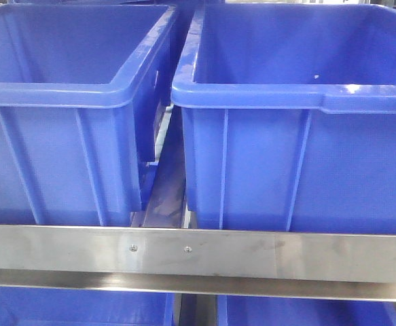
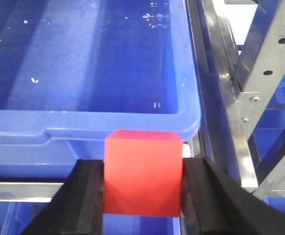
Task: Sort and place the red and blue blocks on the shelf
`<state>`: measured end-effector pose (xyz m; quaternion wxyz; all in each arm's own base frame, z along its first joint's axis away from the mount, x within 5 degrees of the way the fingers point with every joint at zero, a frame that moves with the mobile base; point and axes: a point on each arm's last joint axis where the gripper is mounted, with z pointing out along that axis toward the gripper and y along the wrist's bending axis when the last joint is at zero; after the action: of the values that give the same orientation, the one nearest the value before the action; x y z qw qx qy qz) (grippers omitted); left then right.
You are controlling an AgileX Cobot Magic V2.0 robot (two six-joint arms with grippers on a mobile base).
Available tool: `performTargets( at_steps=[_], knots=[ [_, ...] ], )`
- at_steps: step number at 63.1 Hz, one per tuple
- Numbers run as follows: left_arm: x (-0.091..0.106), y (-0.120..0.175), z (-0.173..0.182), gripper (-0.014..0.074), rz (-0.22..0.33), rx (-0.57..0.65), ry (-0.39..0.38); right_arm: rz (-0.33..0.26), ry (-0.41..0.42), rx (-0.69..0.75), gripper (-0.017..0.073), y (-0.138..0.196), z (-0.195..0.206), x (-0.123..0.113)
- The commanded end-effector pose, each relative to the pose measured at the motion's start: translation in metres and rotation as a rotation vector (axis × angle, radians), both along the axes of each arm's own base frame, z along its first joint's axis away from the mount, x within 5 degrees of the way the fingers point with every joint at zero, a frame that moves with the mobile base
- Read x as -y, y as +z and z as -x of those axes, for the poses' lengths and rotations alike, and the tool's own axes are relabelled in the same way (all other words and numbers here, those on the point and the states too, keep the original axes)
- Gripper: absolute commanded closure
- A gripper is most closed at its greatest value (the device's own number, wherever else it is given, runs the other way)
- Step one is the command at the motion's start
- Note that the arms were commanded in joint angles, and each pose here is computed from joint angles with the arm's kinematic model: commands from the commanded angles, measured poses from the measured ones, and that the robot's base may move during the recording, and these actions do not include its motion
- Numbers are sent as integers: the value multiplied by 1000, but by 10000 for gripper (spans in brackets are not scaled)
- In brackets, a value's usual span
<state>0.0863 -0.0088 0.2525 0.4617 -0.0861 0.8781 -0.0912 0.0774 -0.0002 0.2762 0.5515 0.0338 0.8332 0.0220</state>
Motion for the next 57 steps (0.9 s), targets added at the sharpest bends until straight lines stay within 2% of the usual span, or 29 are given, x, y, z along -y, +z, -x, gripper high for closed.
performTargets(
  at_steps=[1, 57],
  knots=[
    [1, 16, -5, 469, 18, 107, 0, 10, -2, 104, 499, 16, -3, 0],
    [1, 16, -5, 469, 18, 107, 0, 10, -2, 104, 499, 16, -3, 0]
  ],
)
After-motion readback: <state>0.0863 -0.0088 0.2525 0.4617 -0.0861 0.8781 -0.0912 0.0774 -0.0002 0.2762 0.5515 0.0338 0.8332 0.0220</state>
